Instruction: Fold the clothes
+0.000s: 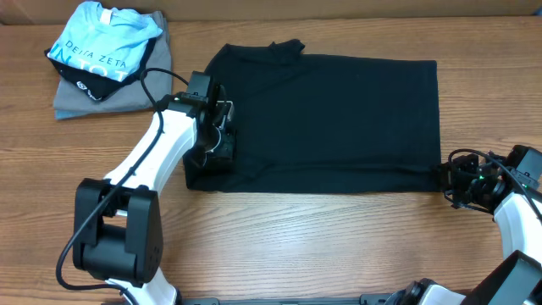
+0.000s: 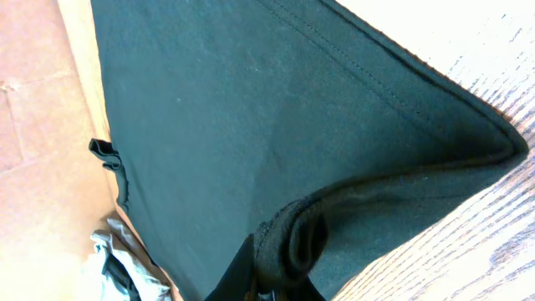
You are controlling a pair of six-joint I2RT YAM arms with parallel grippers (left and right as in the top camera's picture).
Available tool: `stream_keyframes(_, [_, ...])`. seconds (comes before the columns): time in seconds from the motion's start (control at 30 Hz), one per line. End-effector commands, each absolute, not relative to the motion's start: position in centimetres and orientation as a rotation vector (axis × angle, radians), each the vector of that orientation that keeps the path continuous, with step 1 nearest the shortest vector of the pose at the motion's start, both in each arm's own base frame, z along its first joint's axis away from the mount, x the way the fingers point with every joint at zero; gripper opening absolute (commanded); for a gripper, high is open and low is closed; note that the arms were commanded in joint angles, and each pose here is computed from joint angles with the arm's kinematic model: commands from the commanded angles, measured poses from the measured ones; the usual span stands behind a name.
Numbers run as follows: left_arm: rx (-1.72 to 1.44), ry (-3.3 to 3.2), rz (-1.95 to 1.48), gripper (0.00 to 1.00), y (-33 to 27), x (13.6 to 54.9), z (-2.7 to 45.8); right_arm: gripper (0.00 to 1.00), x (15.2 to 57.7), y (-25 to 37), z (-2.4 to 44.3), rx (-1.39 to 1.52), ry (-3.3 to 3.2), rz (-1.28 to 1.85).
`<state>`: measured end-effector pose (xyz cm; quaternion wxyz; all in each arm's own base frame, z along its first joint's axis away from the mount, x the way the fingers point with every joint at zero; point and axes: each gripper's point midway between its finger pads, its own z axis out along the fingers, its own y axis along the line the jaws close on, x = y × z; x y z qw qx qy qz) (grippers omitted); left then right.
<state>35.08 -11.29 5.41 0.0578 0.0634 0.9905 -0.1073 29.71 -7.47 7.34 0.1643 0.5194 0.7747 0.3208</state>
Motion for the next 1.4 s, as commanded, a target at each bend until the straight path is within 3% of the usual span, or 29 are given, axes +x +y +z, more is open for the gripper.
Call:
stream_keyframes(0.0, [0.418,2.988,-0.502,0.47,-13.6,34.0,5.0,0.05,30.4,-8.0,8.3,1.456,2.187,0.905])
stream_keyframes(0.43, [0.888,2.942,-0.407,0.56,-17.6,31.5,3.2,0.05,30.4,-8.0,8.3,1.456,2.187,0.905])
stream_keyframes(0.8, [0.932,2.976,-0.314,0.56,-17.3,31.3,1.4,0.05,30.4,-8.0,8.3,1.455,2.187,0.905])
stream_keyframes(1.0, [0.936,2.985,-0.313,0.46,-17.3,31.3,0.7,0.05,30.4,-8.0,8.3,1.455,2.187,0.906])
stream_keyframes(1.2, [0.899,2.993,-0.301,0.15,-17.4,31.6,0.8,0.05,30.4,-7.9,8.3,1.455,2.187,0.906])
stream_keyframes(1.37, [0.84,3.003,-0.232,0.08,-17.0,32.6,1.8,0.05,30.4,-7.9,8.3,1.454,2.186,0.91])
